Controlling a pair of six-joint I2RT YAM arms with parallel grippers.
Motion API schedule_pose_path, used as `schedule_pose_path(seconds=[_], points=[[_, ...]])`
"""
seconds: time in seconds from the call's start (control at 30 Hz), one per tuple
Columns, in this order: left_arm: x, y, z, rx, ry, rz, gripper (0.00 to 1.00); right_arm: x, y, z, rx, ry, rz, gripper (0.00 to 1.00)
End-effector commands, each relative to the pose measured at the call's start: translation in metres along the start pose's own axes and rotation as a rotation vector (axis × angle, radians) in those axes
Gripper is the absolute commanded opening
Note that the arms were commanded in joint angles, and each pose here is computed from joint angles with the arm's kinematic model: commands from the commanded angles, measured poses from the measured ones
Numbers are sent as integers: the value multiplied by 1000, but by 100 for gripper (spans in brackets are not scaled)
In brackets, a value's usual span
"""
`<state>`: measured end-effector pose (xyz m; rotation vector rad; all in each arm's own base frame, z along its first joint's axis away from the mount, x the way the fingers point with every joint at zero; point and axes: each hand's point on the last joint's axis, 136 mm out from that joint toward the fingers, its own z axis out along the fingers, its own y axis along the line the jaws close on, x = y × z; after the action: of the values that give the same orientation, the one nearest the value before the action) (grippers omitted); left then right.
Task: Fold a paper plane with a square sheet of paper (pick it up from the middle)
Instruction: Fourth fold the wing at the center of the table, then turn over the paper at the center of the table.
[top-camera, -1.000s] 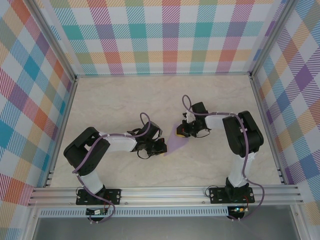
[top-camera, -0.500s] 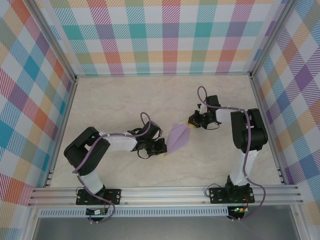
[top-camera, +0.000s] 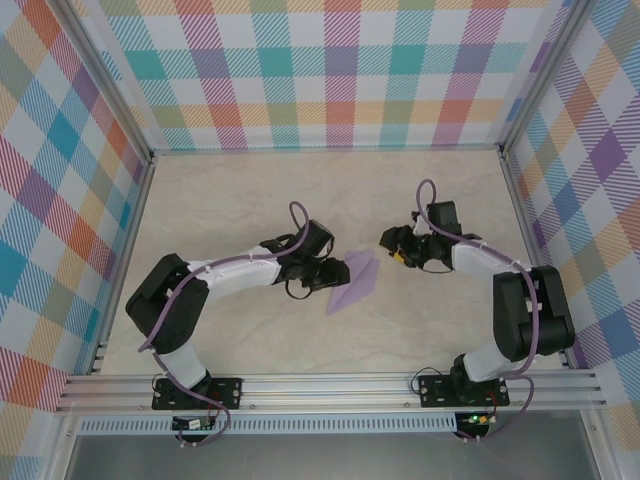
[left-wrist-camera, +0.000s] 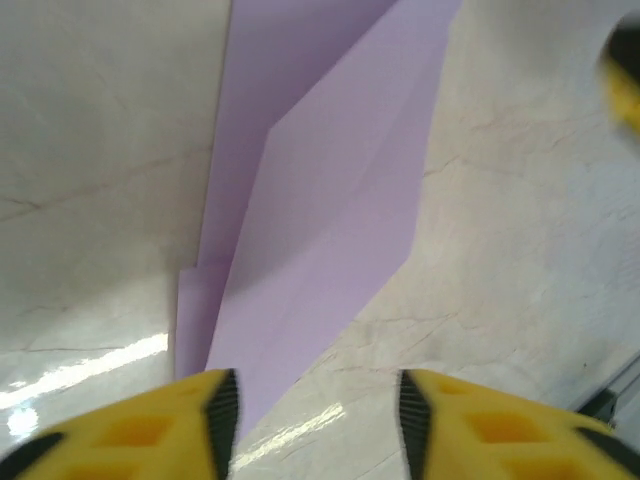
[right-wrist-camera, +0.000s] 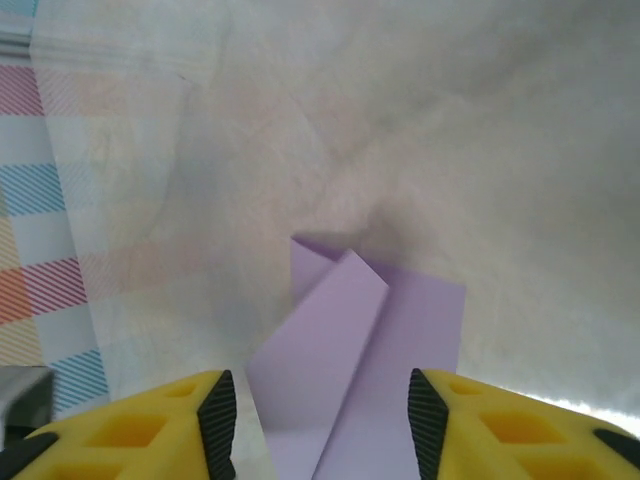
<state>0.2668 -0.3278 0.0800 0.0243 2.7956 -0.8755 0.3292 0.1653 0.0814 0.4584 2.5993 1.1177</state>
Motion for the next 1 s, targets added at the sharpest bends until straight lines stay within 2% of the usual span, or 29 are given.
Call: schedule_pose_path(seconds=[0.0,0.13,0.27,0.33,0.37,0.4,0.67,0.97], points=[[-21,19,-23,-107,-99,-25,60,22,6,4,-36,39,57,55],[-37,41,-32,-139,-144,-81,71,41,8,19,-38,84,63,58],[-47,58,-41,-135,-177,-127,81,53,13,38,-33,113,52,56],[-50,63,-46,-110,-194,-151,88,55,14,45,-32,114,54,53],[-54,63,-49,-83,-212,-161,96,56,15,47,-35,113,52,51],[-57,64,-52,-61,-224,-172,100,57,15,50,-31,113,51,50],[-59,75,-61,-2,-224,-237,100,62,10,65,-9,129,49,43],[-59,80,-58,61,-187,-308,100,73,27,78,-106,168,-13,37]])
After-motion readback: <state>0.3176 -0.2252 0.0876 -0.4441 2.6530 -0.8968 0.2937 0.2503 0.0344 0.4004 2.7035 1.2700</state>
